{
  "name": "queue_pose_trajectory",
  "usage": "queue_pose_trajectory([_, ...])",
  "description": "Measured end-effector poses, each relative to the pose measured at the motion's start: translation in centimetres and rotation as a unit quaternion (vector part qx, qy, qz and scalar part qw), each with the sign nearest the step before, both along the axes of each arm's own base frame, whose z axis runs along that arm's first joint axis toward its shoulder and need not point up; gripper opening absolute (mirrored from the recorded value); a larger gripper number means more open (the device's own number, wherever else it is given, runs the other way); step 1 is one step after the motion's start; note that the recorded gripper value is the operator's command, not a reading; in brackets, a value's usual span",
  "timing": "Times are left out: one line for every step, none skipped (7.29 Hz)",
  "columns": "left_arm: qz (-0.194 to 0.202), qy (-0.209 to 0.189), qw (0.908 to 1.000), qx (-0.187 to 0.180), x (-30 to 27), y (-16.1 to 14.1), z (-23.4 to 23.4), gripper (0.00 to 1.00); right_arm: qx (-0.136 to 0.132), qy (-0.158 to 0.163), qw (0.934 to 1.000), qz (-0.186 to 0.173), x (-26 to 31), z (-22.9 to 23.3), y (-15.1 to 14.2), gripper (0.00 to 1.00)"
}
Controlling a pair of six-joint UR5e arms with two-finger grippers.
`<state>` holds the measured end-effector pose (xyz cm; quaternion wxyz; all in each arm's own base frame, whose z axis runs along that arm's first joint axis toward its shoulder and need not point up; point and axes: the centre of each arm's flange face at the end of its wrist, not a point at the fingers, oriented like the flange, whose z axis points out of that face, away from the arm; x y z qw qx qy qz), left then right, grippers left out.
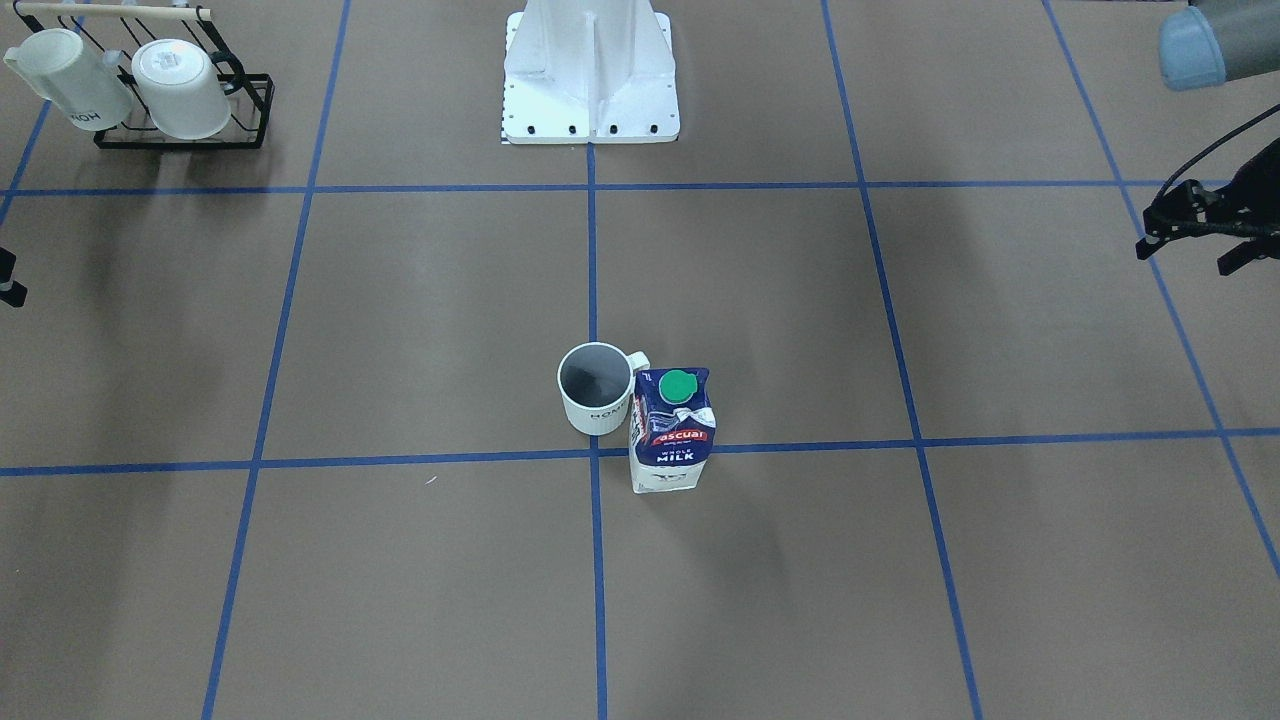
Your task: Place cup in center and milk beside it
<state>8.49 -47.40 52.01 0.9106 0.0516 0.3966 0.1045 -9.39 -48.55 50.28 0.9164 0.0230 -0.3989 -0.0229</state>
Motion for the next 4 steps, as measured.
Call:
queue_pose_trajectory([0.000,0.001,1.0000,0.001,0.05,-0.08,-0.21,0.98,0.002,-0.001,1.0000,0.000,-0.04,-0.20,-0.09,1.00])
queue_pose_trajectory([0.000,0.002,1.0000,0.003,0.09,-0.21,-0.42,0.98,0.004,-0.002,1.0000,0.000,-0.06,-0.35,-0.12,1.00])
queue_pose_trajectory([0.000,0.002,1.0000,0.004,0.11,-0.29,-0.52,0.98,0.005,-0.003,1.0000,-0.001,-0.06,-0.50,-0.11,1.00])
queue_pose_trajectory([-0.001,0.001,1.0000,0.005,0.10,-0.32,-0.50,0.98,0.006,-0.004,1.0000,-0.001,-0.06,-0.62,-0.10,1.00])
